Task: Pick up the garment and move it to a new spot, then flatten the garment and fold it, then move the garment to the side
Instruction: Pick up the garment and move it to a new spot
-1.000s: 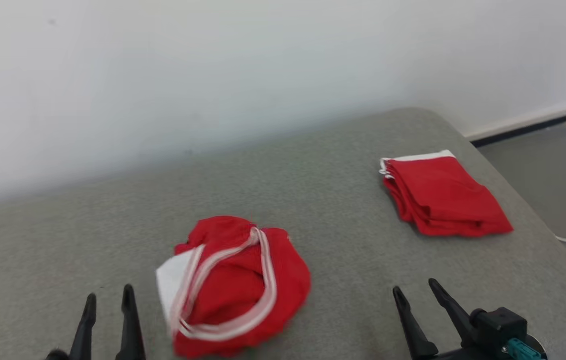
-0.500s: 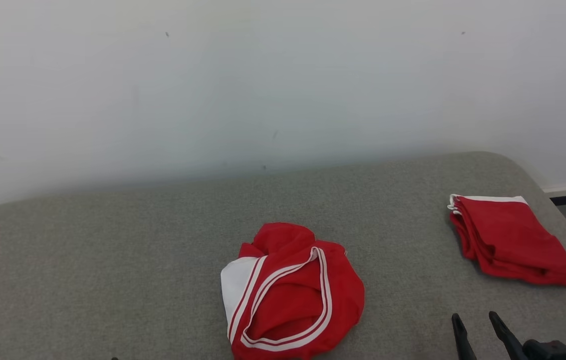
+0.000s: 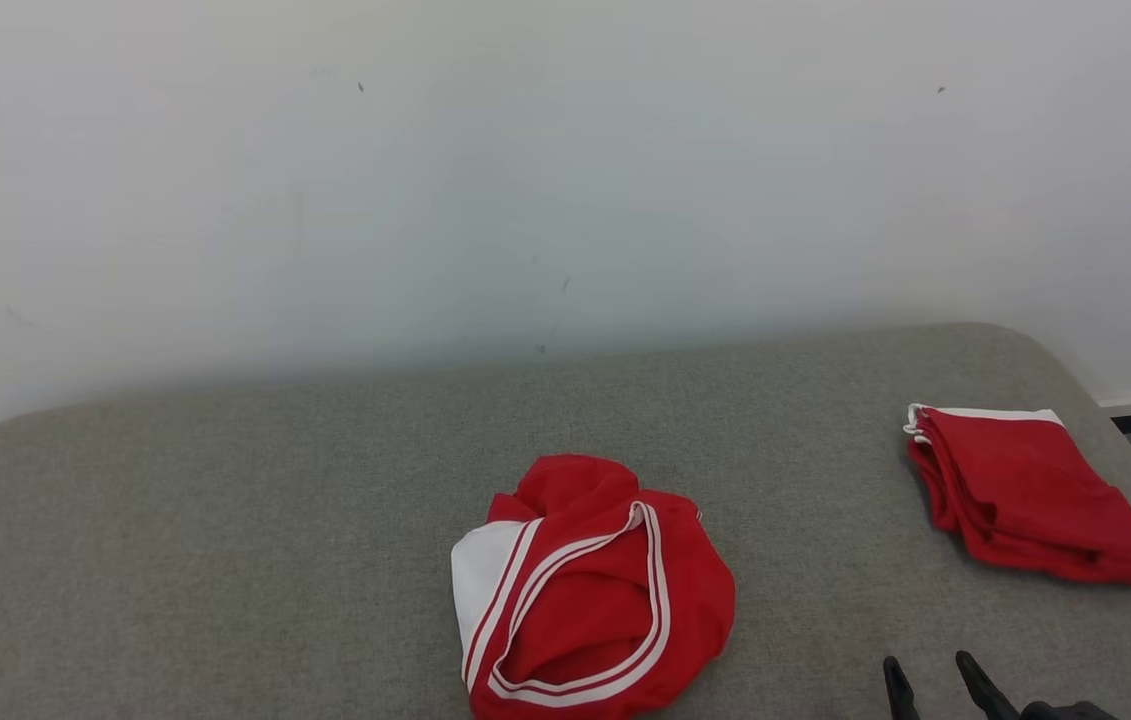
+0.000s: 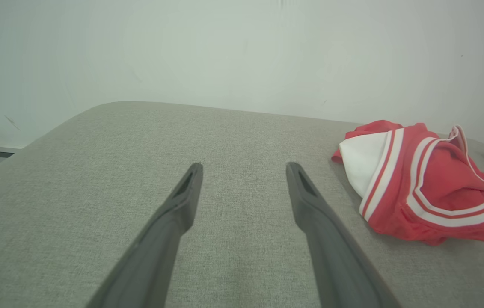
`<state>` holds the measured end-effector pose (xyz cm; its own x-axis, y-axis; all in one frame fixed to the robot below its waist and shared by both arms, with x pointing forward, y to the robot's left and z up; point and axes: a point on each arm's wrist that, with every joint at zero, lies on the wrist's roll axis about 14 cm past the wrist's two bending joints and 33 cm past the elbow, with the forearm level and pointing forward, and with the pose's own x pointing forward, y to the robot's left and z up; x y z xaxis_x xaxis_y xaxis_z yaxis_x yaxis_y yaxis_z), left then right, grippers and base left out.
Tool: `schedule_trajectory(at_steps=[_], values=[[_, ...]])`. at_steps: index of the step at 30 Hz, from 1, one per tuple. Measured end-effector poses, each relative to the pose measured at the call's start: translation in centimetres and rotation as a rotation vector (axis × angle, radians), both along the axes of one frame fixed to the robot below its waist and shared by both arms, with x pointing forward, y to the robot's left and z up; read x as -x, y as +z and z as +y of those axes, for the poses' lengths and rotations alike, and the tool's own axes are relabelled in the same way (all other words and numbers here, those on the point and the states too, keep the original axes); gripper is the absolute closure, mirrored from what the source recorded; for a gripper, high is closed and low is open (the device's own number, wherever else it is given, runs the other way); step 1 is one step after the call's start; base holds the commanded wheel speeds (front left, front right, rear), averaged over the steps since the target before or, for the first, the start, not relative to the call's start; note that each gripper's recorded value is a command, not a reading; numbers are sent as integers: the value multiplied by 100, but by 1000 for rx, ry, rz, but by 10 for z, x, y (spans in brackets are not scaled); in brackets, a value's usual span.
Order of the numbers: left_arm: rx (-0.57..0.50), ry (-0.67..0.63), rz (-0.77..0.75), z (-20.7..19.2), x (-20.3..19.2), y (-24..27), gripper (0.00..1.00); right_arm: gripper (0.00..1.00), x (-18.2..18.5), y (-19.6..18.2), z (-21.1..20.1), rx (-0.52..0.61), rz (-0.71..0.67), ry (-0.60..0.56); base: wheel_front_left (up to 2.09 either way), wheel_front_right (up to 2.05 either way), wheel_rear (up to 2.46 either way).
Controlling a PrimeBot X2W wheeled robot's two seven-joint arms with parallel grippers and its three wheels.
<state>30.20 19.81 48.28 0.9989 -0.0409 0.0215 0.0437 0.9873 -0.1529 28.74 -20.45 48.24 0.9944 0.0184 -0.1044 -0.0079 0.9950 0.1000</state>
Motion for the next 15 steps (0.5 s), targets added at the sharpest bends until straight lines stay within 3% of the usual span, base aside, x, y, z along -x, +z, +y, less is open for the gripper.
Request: schedule_trajectory(at_steps=[15], values=[[13,-31,13,-12,-7,-4,0,0,0,-5,0,-4,21,-2,0,0,0]])
